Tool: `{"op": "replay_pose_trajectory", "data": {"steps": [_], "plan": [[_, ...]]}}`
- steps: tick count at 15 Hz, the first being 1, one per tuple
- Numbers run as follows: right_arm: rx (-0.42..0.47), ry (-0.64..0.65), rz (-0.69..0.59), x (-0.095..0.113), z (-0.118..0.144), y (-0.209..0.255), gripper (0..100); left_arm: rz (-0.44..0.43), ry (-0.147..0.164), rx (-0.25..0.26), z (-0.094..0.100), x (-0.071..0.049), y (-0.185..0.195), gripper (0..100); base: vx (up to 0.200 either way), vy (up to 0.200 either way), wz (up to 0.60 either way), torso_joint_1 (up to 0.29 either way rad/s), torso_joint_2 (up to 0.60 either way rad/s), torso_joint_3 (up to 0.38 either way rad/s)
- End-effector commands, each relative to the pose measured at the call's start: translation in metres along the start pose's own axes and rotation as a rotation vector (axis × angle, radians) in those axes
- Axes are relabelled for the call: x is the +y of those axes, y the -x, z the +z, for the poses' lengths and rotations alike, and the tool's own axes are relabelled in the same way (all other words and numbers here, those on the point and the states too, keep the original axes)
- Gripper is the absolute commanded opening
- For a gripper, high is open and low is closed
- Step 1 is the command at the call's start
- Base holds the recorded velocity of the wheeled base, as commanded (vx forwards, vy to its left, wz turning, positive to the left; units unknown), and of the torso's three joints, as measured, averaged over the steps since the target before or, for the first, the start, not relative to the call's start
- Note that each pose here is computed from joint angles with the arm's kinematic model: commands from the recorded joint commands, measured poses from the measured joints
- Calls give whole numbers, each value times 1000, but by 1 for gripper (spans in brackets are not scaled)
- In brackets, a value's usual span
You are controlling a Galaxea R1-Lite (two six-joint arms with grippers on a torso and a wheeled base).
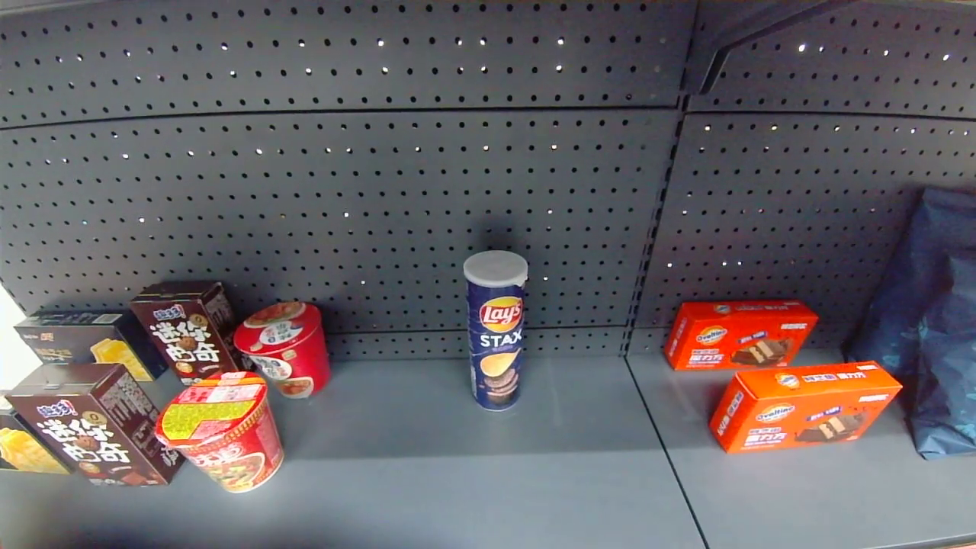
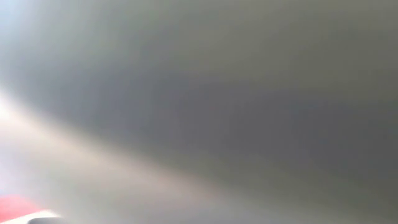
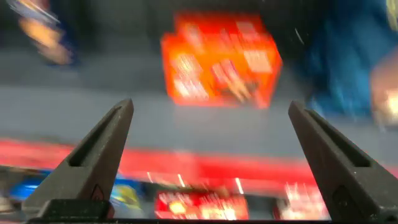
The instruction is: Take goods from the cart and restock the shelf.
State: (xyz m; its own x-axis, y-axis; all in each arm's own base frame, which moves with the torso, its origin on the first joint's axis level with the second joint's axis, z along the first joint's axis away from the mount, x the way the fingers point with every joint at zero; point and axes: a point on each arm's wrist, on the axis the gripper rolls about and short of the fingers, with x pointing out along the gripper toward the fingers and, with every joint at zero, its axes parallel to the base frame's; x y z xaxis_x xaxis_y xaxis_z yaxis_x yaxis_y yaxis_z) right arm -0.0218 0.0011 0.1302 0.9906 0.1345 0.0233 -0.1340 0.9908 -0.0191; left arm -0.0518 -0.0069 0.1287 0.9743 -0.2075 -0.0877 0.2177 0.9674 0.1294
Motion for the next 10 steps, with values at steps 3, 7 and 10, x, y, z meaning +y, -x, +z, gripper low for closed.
{"op": "replay_pose_trajectory", "data": {"steps": [3,7,10], "plan": [[166,19,434,10,108,-95,100,52,-7,25,-4,1,-2,0,0,0,0,0,0,0],[215,51,670,44,109,-139,100,70,85,28,-4,2,-2,0,0,0,0,0,0,0],[262,54,701,62,99,-174,100,51,108,33,-6,2,-3,0,0,0,0,0,0,0]]}}
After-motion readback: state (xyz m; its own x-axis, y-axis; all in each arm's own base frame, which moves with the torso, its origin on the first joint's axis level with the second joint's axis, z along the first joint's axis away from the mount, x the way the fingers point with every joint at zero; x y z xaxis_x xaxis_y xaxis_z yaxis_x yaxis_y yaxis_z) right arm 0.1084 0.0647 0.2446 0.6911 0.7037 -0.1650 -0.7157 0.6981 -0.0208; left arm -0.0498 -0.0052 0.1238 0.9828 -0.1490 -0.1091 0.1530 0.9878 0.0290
